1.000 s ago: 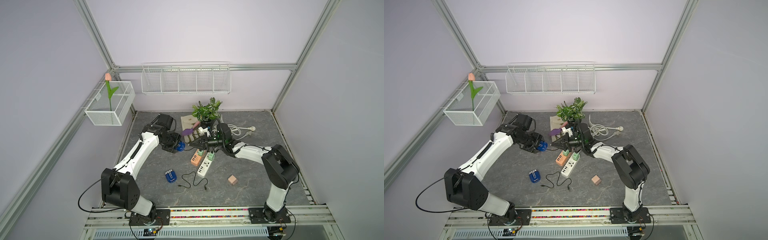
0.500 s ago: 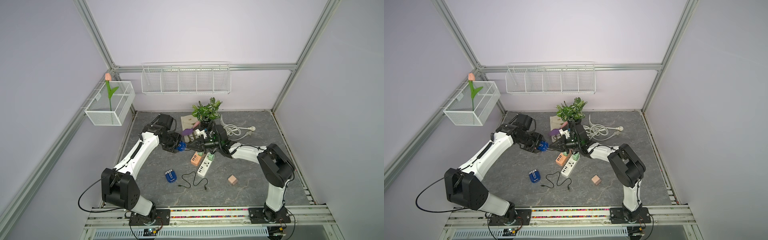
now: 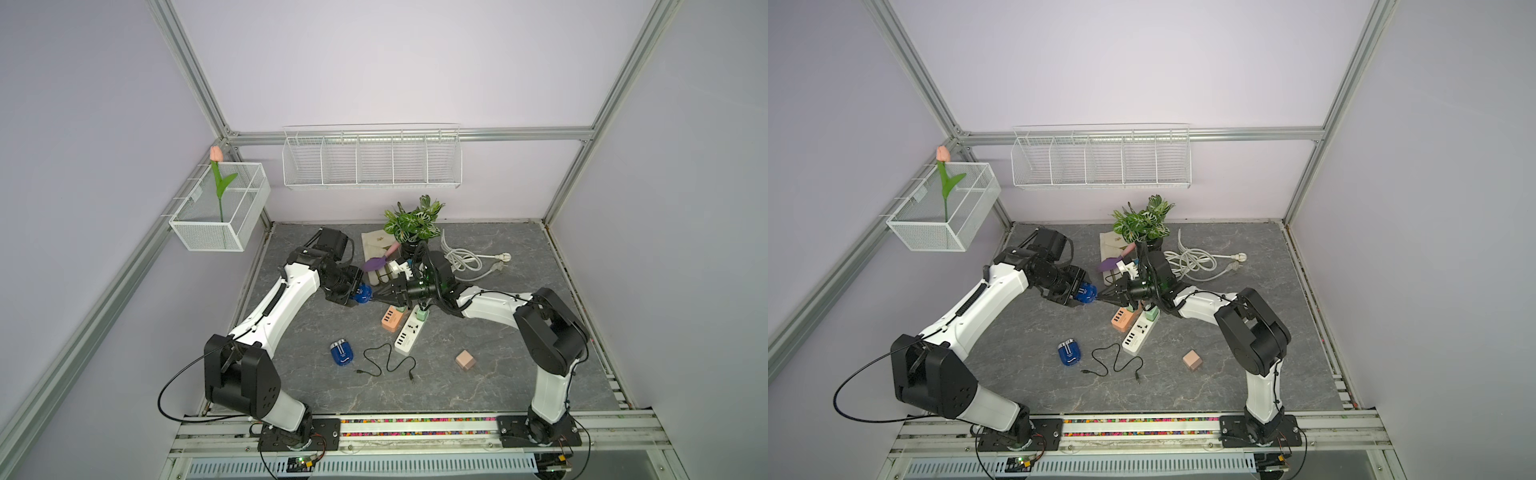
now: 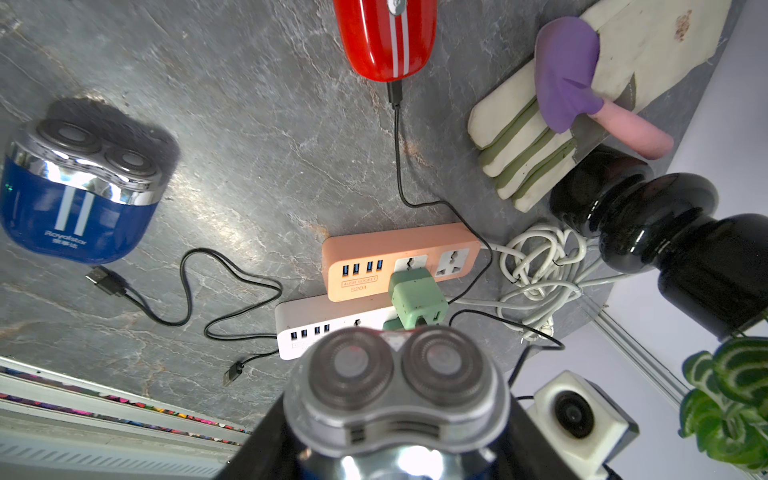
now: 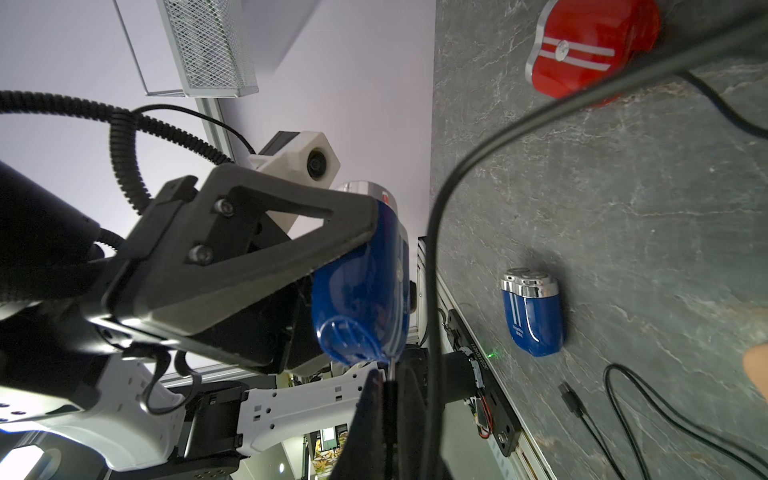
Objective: Charge the electric shaver
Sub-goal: Insert the charging cable into the electric shaver.
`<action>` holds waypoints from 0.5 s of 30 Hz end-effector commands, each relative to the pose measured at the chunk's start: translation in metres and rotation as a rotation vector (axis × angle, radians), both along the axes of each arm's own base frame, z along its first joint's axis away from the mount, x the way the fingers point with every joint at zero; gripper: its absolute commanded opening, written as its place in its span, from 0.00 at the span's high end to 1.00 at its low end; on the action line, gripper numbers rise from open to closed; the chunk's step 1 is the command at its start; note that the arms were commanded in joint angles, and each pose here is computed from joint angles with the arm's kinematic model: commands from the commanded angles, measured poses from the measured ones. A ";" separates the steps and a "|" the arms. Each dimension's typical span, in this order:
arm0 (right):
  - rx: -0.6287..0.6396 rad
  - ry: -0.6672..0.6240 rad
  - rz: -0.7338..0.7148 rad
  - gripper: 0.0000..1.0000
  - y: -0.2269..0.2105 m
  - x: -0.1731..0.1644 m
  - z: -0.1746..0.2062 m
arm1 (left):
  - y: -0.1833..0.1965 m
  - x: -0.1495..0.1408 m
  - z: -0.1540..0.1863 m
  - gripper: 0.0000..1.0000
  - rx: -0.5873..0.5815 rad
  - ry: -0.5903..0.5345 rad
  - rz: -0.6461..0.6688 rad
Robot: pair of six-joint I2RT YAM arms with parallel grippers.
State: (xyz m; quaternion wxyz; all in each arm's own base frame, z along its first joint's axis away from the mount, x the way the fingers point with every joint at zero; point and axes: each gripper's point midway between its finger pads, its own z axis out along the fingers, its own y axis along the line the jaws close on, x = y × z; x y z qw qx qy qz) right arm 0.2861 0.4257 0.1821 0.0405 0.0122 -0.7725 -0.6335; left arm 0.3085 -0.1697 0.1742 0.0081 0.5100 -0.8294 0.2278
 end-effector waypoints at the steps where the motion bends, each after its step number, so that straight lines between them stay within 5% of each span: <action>1: 0.031 -0.068 0.002 0.93 0.003 -0.002 0.022 | -0.001 -0.004 0.004 1.00 0.022 0.038 0.016; 15: -0.007 -0.093 0.018 0.93 -0.004 -0.010 0.018 | 0.011 -0.001 0.004 1.00 0.080 0.051 0.099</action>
